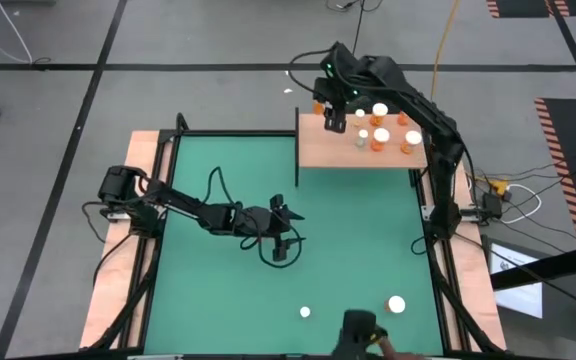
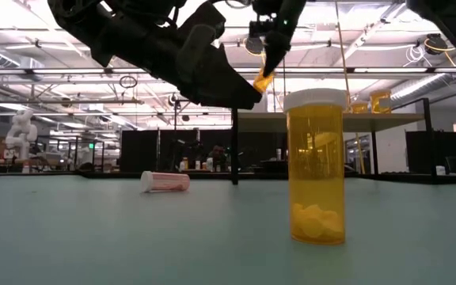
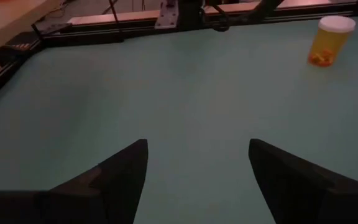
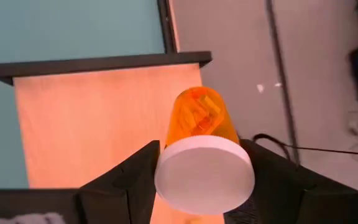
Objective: Pick and place medicine bottles onto shelf by color
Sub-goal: Put the orange pill bottle on the shelf
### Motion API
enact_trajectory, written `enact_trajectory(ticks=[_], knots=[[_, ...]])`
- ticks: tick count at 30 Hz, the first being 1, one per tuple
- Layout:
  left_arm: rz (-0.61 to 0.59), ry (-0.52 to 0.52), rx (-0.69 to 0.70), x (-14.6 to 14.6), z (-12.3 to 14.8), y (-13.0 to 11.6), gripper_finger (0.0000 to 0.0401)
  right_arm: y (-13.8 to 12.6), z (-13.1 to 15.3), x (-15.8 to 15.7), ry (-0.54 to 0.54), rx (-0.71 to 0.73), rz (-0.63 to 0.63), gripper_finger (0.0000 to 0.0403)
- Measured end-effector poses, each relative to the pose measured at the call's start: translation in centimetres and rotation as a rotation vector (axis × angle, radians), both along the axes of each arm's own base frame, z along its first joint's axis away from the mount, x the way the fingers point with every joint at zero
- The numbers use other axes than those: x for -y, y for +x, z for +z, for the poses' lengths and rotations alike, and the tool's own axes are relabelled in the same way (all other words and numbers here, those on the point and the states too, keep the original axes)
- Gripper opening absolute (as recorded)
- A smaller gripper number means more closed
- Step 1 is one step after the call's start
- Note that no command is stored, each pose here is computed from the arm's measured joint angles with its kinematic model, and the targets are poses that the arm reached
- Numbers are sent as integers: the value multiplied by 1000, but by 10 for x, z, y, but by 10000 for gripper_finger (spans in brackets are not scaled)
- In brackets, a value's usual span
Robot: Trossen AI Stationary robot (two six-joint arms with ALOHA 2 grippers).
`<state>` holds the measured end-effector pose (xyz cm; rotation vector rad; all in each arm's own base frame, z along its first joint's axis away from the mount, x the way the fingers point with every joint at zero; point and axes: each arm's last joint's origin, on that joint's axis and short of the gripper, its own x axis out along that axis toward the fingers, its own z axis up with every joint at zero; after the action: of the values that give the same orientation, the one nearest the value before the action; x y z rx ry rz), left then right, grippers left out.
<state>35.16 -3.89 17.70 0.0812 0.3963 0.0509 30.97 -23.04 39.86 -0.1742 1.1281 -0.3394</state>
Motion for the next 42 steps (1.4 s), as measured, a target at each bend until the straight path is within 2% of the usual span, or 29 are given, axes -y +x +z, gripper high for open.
enact_trajectory(ticks=[7, 12, 18, 26, 42], knots=[[-16, 0, -8, 4, -1, -1, 278, -16, -27, 28, 78, -170, -107, 203], [-38, 19, 1, 9, 0, -1, 278, -25, -32, 29, 154, -230, -161, 203], [-45, 26, 6, 10, 1, -1, 278, -19, -36, 28, 147, -241, -130, 203], [-46, 27, 26, 10, 3, 0, 278, -1, -66, 38, 145, -338, -115, 205], [-47, 27, 25, 10, 3, 0, 278, -2, -63, 34, 142, -349, -87, 207]])
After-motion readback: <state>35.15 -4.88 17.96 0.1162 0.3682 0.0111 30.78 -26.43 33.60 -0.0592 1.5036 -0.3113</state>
